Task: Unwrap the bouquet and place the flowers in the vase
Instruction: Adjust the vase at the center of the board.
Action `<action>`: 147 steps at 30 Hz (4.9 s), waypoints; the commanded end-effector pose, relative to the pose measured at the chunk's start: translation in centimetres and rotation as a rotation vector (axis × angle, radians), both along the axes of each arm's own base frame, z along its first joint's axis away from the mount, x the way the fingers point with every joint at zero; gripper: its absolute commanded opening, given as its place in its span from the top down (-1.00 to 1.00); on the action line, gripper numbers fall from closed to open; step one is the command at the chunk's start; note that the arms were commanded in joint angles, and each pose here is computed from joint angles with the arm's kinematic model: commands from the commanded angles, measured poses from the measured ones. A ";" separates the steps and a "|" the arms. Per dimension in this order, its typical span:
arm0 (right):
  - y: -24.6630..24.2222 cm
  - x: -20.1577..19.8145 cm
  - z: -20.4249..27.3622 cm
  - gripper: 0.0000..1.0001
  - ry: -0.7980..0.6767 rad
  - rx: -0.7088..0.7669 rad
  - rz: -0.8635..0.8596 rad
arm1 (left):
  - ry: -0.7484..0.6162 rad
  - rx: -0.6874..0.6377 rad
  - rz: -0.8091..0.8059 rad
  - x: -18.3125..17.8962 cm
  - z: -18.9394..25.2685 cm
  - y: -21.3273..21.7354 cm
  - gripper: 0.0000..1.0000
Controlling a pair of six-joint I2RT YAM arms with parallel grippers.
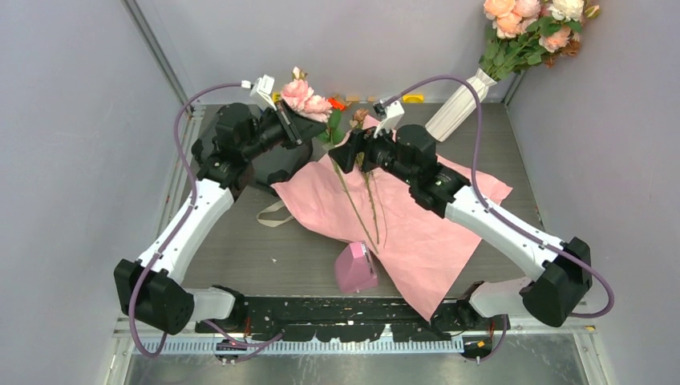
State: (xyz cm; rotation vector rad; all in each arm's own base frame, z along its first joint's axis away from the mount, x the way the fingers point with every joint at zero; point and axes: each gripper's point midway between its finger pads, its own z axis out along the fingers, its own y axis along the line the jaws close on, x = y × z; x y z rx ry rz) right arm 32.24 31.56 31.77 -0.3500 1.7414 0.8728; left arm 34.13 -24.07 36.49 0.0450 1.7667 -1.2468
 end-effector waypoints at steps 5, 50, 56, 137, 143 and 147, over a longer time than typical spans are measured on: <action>-14.9 5.6 4.6 -0.74 0.058 -0.032 -0.487 | -0.088 0.067 0.091 3.4 3.4 2.7 1.00; -43.7 32.1 -6.1 -0.93 0.116 0.038 -0.965 | -0.033 0.364 0.190 6.9 -5.1 10.1 1.00; -44.1 32.9 -6.8 -0.92 0.123 0.019 -0.969 | -0.032 0.359 0.189 6.8 -5.1 10.1 1.00; -22.4 21.2 0.5 0.64 -0.496 -0.360 -0.633 | -0.100 0.339 0.169 4.9 -4.3 9.9 1.00; -22.4 20.7 0.1 0.27 -0.484 -0.361 -0.639 | -0.105 0.331 0.164 4.8 -4.1 9.8 1.00; -22.4 20.5 -0.4 0.02 -0.472 -0.367 -0.643 | -0.109 0.329 0.160 4.7 -3.9 9.7 1.00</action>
